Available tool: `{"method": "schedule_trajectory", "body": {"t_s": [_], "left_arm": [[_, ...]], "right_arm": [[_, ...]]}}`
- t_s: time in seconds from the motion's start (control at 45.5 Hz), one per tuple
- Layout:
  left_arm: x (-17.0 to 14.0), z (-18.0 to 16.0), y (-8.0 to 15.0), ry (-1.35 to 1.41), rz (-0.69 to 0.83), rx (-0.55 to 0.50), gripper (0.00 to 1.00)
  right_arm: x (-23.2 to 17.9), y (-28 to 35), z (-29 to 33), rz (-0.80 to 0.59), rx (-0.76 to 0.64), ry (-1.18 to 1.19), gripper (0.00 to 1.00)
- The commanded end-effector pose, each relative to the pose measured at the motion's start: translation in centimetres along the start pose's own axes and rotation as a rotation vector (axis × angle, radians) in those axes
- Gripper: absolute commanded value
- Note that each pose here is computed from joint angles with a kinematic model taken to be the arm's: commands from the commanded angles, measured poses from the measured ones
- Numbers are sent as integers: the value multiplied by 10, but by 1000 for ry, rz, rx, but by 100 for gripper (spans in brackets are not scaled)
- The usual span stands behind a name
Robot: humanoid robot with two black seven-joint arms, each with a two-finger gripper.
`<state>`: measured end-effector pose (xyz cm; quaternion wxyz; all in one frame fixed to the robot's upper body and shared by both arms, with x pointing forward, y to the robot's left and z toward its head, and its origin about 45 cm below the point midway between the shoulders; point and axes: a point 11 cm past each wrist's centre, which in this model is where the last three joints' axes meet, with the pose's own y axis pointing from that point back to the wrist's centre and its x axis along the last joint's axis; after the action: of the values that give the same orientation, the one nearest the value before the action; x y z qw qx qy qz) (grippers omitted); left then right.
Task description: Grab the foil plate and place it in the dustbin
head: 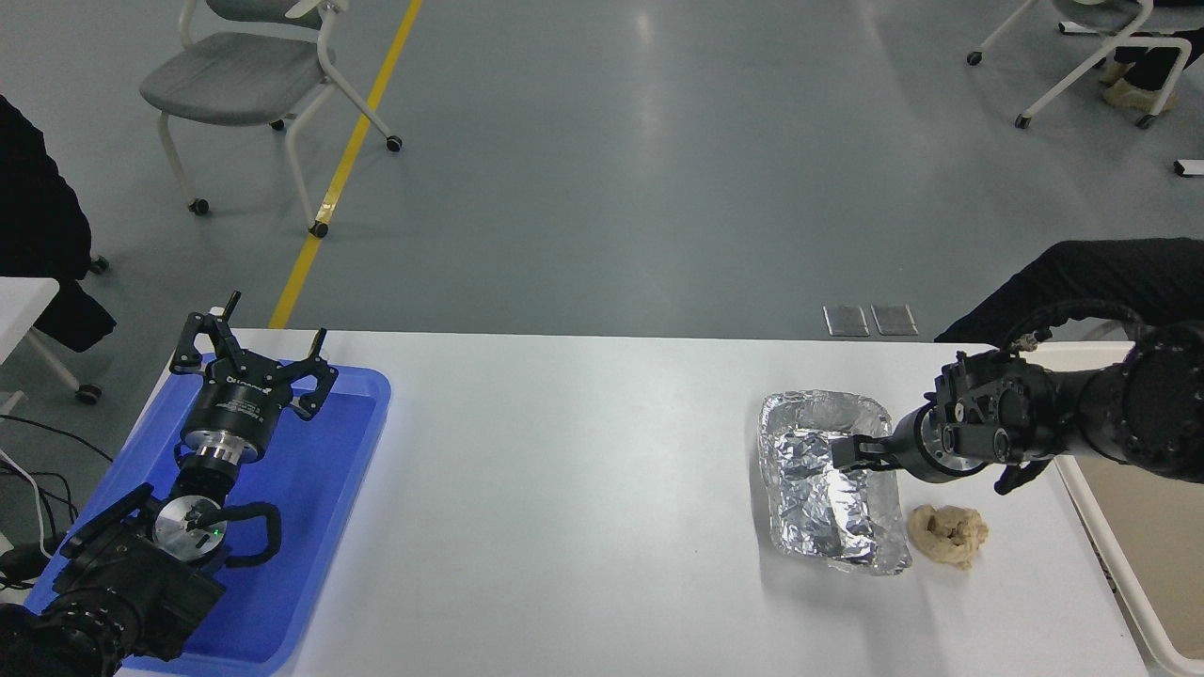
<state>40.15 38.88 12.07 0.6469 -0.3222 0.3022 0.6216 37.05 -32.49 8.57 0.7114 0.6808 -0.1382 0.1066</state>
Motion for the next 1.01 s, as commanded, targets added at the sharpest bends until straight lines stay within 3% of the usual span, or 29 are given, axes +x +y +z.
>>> {"method": "schedule_trajectory", "body": {"t_s": [0.0,0.022,0.066,0.176,0.527,0.989], "left_arm": [[0,0,0,-1,1,0,100],[0,0,0,-1,1,0,100],[0,0,0,1,1,-1,100],[0,0,0,-1,1,0,100],[0,0,0,-1,1,0,100],[1,1,1,-3,3,-1,100]], "right_arm": [[-11,-12,3,24,-9,-20,53],[-11,-12,3,25,-12,-23,43],[-11,-12,5,29,-26,-33,34],[-9,-12,7,35,-46,-35,0],[9,-1,-4,62,-39,-18,0],[69,128,-8,92,-79,65,0]]}}
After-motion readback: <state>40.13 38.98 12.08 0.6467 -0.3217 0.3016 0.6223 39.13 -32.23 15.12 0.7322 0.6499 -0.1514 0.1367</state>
